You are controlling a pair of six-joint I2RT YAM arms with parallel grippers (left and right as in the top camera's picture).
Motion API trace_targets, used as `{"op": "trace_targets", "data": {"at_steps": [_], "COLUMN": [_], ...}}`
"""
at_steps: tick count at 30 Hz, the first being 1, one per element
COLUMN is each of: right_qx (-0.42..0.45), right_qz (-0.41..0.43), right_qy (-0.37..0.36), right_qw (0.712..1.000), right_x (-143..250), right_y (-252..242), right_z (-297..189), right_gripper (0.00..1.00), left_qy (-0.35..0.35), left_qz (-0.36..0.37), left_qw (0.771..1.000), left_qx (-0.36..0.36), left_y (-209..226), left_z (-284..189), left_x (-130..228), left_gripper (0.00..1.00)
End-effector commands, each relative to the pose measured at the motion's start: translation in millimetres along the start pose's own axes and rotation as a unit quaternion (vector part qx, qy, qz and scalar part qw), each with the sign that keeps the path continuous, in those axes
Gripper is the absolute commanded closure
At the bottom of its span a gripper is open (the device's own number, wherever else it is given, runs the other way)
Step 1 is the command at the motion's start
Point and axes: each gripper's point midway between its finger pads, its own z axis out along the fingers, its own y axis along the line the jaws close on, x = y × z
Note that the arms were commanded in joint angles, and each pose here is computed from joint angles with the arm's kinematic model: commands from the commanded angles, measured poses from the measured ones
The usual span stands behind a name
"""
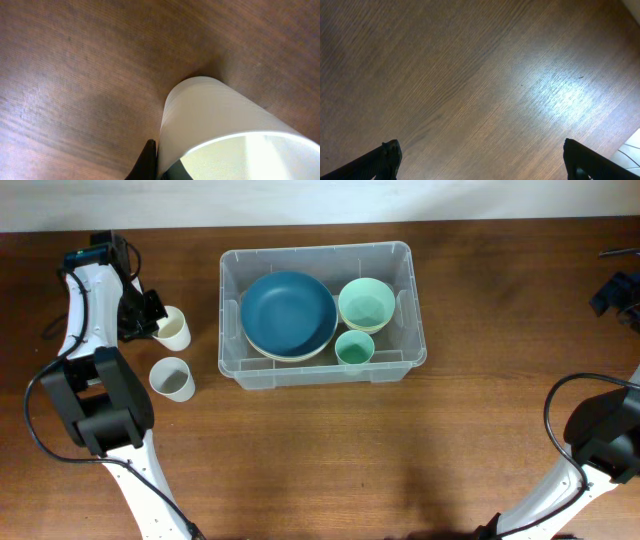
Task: Pack container
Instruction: 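Grasp the rim of the cream cup with the left gripper, then lift the cream cup and carry it right over the bin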
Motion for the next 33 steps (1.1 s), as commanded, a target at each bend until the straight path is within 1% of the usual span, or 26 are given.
{"op": "trace_targets", "data": {"at_steps": [1,4,7,12,15,16,20,22,23,25,27,31,33], "right_qx": [0.007,0.007,0.007,0.006,0.007,0.007,0.006,0.007,0.007,0.006,0.007,0.006,0.006], "right_qz": [0.005,0.005,0.005,0.005,0.005,0.005,0.005,0.005,0.005,0.005,0.005,0.005,0.005], "right_qy": [-0.005,-0.005,-0.005,-0.005,-0.005,-0.005,-0.005,-0.005,-0.005,-0.005,-0.005,-0.005,-0.005], "right_qw": [1.000,1.000,1.000,1.000,1.000,1.000,1.000,1.000,1.000,1.000,1.000,1.000,1.000], "right_x": [-1,-1,-1,-1,-1,-1,-1,-1,-1,-1,-1,-1,-1], "right_y": [-1,-1,-1,-1,-1,-1,-1,-1,-1,-1,-1,-1,-1], "right_z": [-2,-2,-2,-2,-2,-2,-2,-2,-2,-2,-2,-2,-2], "right_gripper": [0.01,0.01,0.01,0.01,0.01,0.01,0.01,0.01,0.01,0.01,0.01,0.01,0.01], "left_qy": [-0.015,-0.041,-0.074,-0.138,-0.174,-0.185,-0.199,-0.198,-0.196,-0.187,-0.175,-0.150,-0.140], "left_qz": [0.002,0.000,-0.003,-0.004,0.004,0.011,0.043,0.085,0.121,0.192,0.248,0.327,0.370], "left_qw": [1.000,0.999,0.997,0.990,0.983,0.980,0.971,0.966,0.960,0.946,0.935,0.915,0.899], "left_qx": [0.000,0.004,0.012,0.029,0.061,0.078,0.125,0.146,0.160,0.182,0.185,0.184,0.185], "left_y": [1,-1,-1,-4,-17,-24,-55,-77,-93,-123,-150,-195,-214], "left_z": [-2,-11,-35,-104,-154,-172,-215,-229,-234,-241,-242,-236,-234], "left_x": [-7,-20,-36,-53,-50,-45,-21,-3,8,32,56,98,119], "left_gripper": [0.99,0.99,0.99,1.00,0.99,0.99,0.99,0.99,0.99,0.99,0.99,0.99,0.99]}}
